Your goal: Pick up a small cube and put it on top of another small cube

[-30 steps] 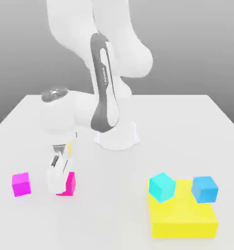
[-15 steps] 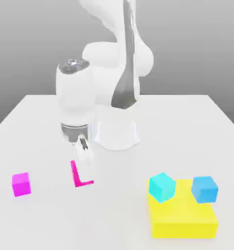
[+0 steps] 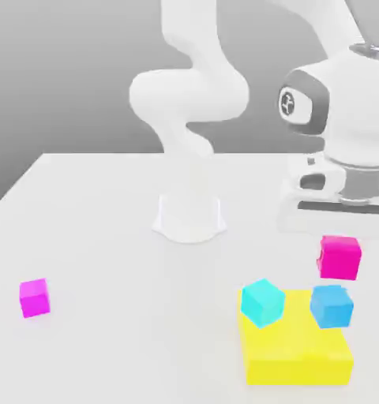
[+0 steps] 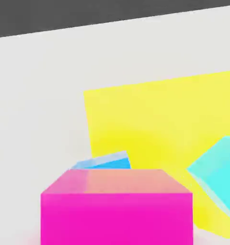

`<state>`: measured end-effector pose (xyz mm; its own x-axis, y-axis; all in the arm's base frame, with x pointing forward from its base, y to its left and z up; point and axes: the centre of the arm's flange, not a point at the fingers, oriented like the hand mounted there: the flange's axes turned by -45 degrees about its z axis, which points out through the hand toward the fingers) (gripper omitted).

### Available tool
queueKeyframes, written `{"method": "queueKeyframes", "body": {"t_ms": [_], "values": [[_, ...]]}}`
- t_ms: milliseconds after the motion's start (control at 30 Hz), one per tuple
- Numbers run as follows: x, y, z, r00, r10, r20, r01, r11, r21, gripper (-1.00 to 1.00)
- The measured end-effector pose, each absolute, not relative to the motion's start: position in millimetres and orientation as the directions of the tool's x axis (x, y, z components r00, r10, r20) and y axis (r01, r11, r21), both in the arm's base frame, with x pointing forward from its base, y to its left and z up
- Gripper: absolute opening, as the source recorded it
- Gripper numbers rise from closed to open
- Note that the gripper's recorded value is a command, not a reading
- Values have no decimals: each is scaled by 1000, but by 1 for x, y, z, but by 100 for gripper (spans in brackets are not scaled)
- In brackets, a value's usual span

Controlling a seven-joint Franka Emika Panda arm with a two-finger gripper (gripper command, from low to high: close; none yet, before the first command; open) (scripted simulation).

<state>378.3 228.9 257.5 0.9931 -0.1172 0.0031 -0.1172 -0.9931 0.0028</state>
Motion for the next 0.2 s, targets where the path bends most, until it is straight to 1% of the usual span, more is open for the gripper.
{"method": "queueKeyframes", "body": {"t_ms": [33,200], "values": [[377,229,246,993,-115,2,-115,-993,1,100],[378,229,246,993,-116,2,-116,-993,1,100]]}}
